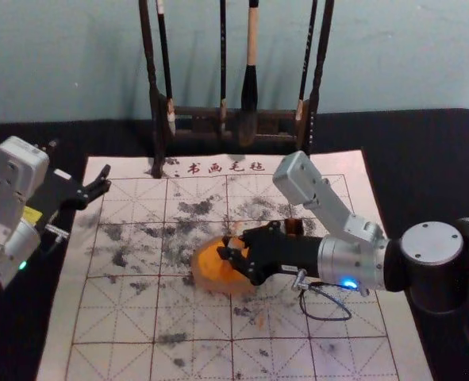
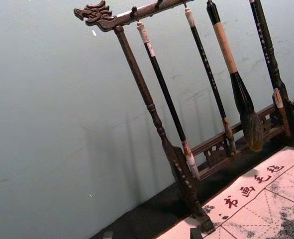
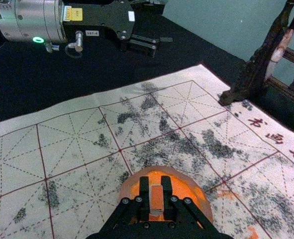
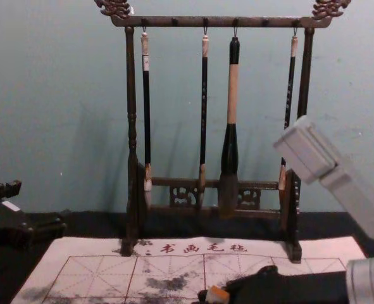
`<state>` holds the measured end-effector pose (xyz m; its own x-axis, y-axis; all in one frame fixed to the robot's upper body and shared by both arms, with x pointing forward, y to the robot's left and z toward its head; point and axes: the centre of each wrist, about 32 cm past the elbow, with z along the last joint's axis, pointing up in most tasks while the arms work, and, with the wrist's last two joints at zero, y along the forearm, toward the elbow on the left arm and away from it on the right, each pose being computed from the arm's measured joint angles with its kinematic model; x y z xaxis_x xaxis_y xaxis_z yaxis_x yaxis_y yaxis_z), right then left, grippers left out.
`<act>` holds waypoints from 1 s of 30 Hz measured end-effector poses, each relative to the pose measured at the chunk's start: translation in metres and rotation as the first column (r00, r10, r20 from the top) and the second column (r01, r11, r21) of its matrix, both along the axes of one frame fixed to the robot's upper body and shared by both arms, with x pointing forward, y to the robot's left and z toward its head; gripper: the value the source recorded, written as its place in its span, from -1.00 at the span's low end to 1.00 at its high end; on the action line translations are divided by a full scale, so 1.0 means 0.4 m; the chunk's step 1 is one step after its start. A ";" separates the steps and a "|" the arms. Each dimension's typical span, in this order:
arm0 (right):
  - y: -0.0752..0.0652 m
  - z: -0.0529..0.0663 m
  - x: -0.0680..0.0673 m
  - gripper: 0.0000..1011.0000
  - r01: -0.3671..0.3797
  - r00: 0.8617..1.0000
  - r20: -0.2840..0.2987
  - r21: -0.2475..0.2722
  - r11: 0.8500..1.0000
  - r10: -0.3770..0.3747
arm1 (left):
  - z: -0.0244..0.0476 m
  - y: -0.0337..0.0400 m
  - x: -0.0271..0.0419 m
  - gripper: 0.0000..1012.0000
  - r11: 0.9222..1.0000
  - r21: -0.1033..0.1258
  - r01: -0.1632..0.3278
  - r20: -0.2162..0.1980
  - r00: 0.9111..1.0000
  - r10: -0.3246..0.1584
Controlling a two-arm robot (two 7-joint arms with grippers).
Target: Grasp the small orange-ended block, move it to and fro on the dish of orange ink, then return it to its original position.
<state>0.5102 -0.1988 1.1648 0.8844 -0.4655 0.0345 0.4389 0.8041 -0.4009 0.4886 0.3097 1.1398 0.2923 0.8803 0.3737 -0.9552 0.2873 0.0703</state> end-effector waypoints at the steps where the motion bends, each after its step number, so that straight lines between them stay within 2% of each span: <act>1: 0.002 0.000 0.001 -0.77 -0.001 1.000 -0.001 0.001 1.000 0.001 | 0.000 0.000 0.000 0.98 1.000 0.000 0.000 0.000 1.000 0.000; 16: 0.031 -0.001 0.042 -0.77 0.008 1.000 0.009 0.008 1.000 -0.008 | 0.000 0.000 0.000 0.98 1.000 0.000 0.000 0.000 1.000 0.000; 23: 0.018 0.004 0.057 -0.77 0.038 0.999 0.024 0.003 0.999 -0.039 | 0.000 0.000 0.000 0.98 1.000 0.000 0.000 0.000 1.000 0.000; 30: -0.001 0.006 0.050 -0.77 0.050 0.998 0.029 -0.005 0.999 -0.050 | 0.000 0.000 0.000 0.98 1.000 0.000 0.000 0.000 1.000 0.000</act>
